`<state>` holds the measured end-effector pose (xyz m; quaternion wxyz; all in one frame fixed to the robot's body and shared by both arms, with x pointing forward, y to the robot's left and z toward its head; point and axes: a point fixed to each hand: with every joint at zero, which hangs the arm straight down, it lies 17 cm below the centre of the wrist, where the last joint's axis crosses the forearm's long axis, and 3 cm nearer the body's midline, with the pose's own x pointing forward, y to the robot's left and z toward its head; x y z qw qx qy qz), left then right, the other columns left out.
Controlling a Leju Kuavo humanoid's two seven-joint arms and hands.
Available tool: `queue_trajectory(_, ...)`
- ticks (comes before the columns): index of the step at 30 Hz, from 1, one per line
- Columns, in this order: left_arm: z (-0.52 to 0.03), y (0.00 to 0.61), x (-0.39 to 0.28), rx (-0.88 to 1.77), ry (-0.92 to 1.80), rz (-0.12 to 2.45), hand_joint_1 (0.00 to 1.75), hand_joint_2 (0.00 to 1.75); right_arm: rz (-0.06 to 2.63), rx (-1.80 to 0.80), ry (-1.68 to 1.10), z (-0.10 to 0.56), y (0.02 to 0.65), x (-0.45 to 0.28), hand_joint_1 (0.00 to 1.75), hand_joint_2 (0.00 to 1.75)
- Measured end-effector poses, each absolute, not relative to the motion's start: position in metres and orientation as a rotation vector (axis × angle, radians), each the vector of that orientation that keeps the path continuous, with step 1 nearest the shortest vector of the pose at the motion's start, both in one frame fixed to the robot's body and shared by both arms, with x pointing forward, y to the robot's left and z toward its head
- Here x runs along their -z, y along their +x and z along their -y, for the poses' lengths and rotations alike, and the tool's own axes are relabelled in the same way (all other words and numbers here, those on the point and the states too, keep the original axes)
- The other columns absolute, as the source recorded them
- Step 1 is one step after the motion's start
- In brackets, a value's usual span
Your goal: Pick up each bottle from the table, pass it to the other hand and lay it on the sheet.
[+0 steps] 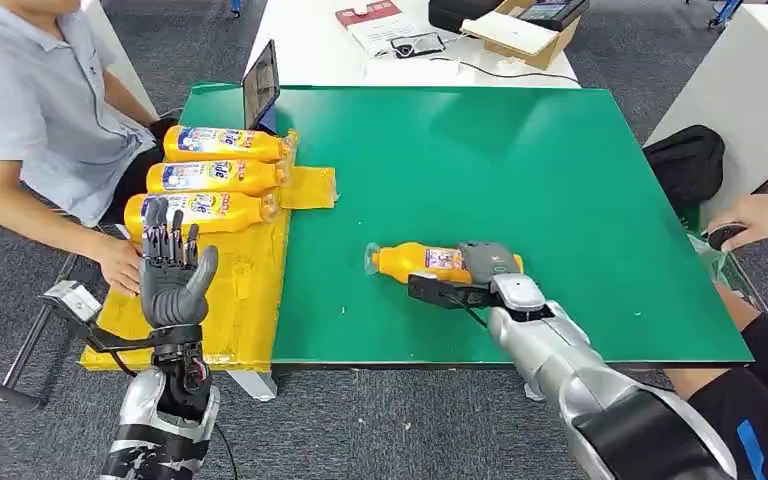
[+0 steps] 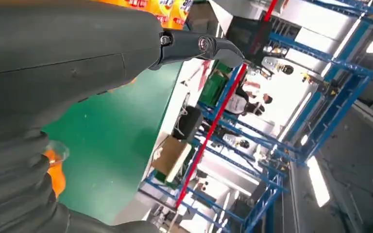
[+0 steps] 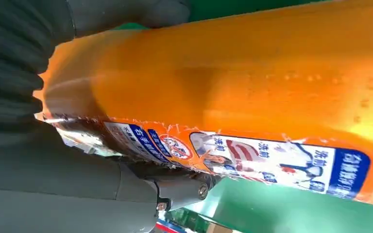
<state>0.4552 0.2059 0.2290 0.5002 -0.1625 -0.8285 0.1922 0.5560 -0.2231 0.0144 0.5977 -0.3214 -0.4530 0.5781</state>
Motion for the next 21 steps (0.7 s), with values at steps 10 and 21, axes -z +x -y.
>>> queue_trajectory(10,-0.205,0.454,-0.227,-0.475,-0.421,1.994,0.0,1.75,1.216,-1.24,-0.518,0.207,0.551,-0.021,1.75,1.75)
queue_trajectory(21,-0.169,0.459,-0.181,-0.225,-0.228,1.883,0.0,1.75,1.709,-0.662,-0.157,0.153,0.54,-0.091,1.75,1.75)
